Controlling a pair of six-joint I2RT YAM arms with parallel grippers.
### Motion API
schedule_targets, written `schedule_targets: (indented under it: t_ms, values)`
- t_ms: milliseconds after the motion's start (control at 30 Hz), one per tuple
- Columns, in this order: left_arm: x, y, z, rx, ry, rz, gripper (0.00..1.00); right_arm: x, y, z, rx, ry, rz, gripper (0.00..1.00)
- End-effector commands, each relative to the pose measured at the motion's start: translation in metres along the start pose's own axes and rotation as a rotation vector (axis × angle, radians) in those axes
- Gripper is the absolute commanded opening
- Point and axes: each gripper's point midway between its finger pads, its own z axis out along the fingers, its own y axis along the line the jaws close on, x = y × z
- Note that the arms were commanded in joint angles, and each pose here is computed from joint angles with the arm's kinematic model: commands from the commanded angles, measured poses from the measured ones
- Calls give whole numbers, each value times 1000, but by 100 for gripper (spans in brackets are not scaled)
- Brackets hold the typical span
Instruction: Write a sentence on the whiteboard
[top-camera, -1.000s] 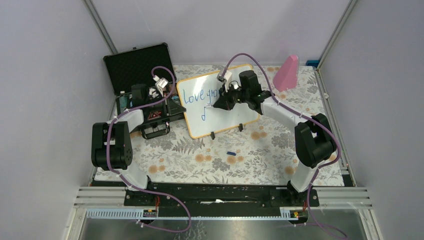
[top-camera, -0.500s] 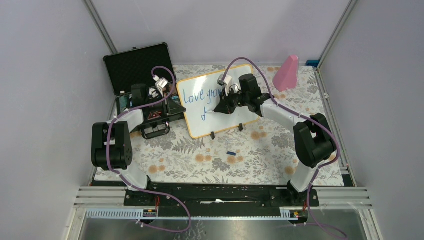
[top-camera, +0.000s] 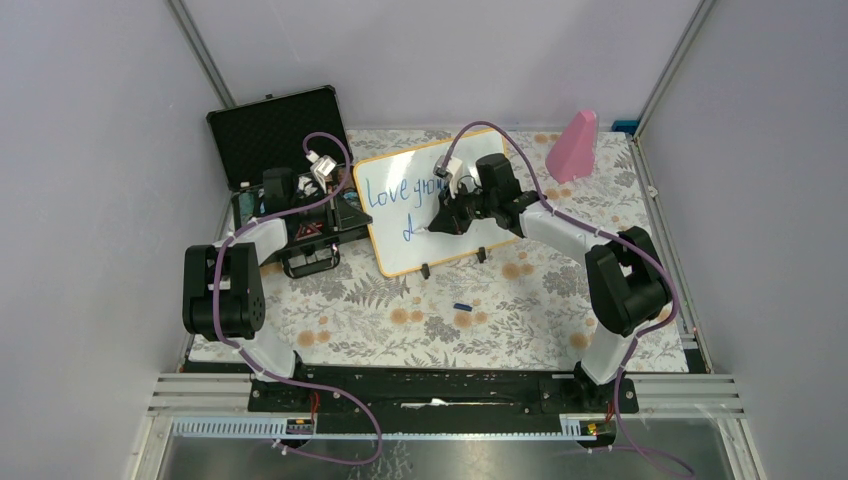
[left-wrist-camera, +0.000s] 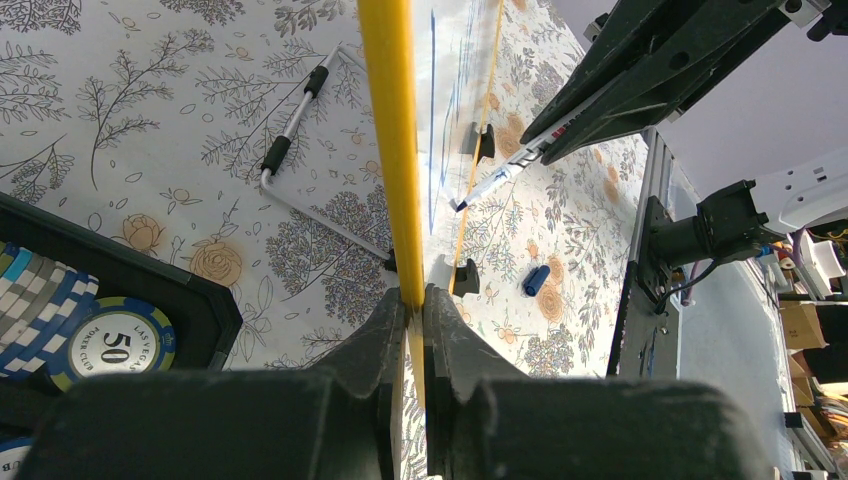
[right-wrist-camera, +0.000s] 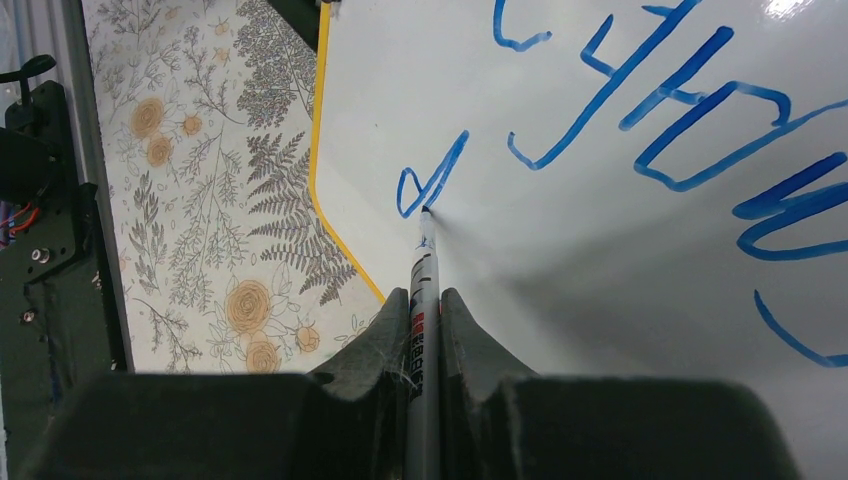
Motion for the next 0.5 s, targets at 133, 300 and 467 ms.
schedule_targets:
  t_ms: [133,300,467]
  values:
    - [-21,-4,0,0,-29,120,0,-1,3,2,0,-9,-45,0]
    - [-22,-4,0,-2,-29,122,0,4,6,3,-5,1,-45,0]
    - [-22,-5,-1,-1,-30,121,0,3,6,0,4,5,-62,0]
